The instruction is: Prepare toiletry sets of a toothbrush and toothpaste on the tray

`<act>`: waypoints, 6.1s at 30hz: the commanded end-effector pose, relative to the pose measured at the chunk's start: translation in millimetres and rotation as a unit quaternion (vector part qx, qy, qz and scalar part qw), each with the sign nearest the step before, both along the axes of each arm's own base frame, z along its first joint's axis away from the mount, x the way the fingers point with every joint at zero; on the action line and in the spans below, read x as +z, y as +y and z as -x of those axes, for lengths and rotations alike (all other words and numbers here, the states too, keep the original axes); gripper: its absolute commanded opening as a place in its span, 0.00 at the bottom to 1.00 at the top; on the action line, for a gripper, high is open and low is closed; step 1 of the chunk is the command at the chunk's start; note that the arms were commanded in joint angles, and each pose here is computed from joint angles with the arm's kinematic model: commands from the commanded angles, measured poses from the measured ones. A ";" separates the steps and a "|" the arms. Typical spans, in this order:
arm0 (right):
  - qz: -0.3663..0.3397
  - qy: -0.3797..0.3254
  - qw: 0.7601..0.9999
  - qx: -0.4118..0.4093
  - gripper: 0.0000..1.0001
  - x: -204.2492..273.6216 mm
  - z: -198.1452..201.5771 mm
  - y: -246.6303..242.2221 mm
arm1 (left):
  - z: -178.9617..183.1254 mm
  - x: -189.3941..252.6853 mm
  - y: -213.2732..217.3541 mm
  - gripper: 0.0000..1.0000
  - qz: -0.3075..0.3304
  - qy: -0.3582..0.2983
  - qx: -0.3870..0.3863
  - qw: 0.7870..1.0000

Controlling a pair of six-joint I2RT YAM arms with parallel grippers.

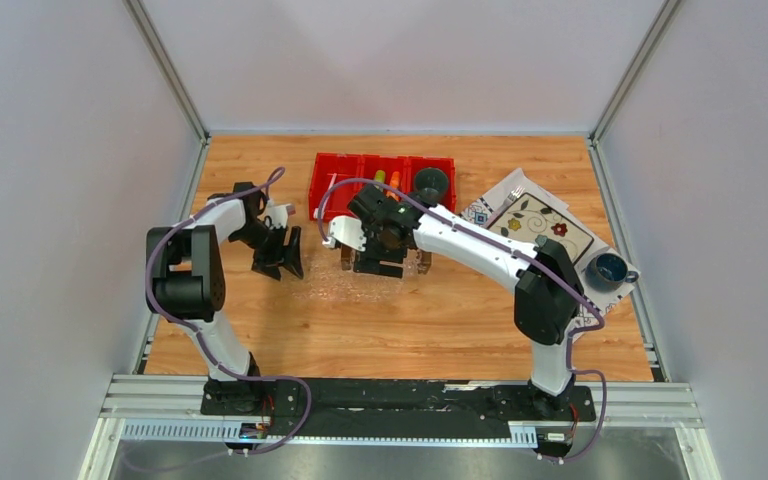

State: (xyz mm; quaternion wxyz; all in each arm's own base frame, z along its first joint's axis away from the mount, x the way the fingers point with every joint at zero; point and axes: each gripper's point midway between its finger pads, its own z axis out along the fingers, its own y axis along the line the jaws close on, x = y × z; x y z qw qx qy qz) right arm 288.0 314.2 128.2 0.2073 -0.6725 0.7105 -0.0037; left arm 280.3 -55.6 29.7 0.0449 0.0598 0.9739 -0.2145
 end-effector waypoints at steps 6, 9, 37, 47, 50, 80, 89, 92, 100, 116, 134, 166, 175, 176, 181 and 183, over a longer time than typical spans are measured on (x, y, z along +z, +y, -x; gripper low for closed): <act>-0.013 -0.012 1.000 0.026 0.40 10.9 -12.0 33.0 | -14.0 41.4 -6.5 0.83 0.030 -0.079 -0.010 0.996; -0.010 -0.010 0.999 0.034 0.40 9.6 -13.0 39.7 | -16.5 51.9 1.7 0.85 0.039 -0.098 0.002 0.994; 0.004 0.031 0.998 0.055 0.41 -27.8 -3.6 101.1 | 4.1 58.3 50.4 0.86 0.016 -0.147 0.004 0.989; 0.015 0.042 0.998 0.043 0.43 -35.8 -0.3 98.9 | 4.0 58.4 52.7 0.86 0.006 -0.157 0.004 0.988; 0.021 0.044 0.998 0.038 0.43 -37.5 0.8 95.6 | 4.0 57.2 53.0 0.86 0.005 -0.158 0.004 0.987; 0.030 0.048 0.998 0.002 0.45 -34.6 -3.9 66.6 | 6.8 58.2 50.8 0.86 0.010 -0.159 -0.001 0.987; 0.031 0.052 0.998 -0.002 0.47 -34.3 -2.2 65.3 | 6.8 59.8 49.8 0.86 0.013 -0.160 -0.002 0.987; 0.029 0.054 0.998 -0.003 0.47 -34.3 -1.8 65.8 | 7.6 59.2 49.9 0.86 0.013 -0.158 -0.002 0.987; 0.031 0.058 0.998 -0.006 0.47 -34.0 2.0 64.4 | 7.5 57.8 50.1 0.86 0.013 -0.156 0.001 0.988; 0.031 0.059 0.998 0.003 0.48 -33.8 9.1 67.6 | 9.4 56.8 49.4 0.86 0.014 -0.154 -0.002 0.988; 0.033 0.060 0.998 0.001 0.50 -35.8 12.6 69.6 | 9.4 56.1 49.8 0.86 0.014 -0.152 -0.001 0.988; 0.035 0.051 0.998 -0.006 0.77 -33.4 8.5 68.6 | 11.3 57.8 48.2 0.86 0.017 -0.153 -0.009 0.988; 0.037 0.046 0.998 -0.004 0.93 -31.3 7.1 67.3 | 12.4 58.1 47.0 0.86 0.021 -0.152 -0.011 0.988; 0.036 0.044 0.998 -0.004 0.94 -30.1 6.5 67.8 | 12.4 58.0 47.5 0.86 0.020 -0.152 -0.011 0.988; 0.031 0.043 0.999 -0.006 0.99 -26.8 6.1 69.3 | 13.4 57.9 47.0 0.86 0.021 -0.151 -0.014 0.988; 0.031 0.041 0.999 -0.007 1.00 -25.2 4.9 68.8 | 13.4 58.0 46.8 0.86 0.021 -0.152 -0.015 0.988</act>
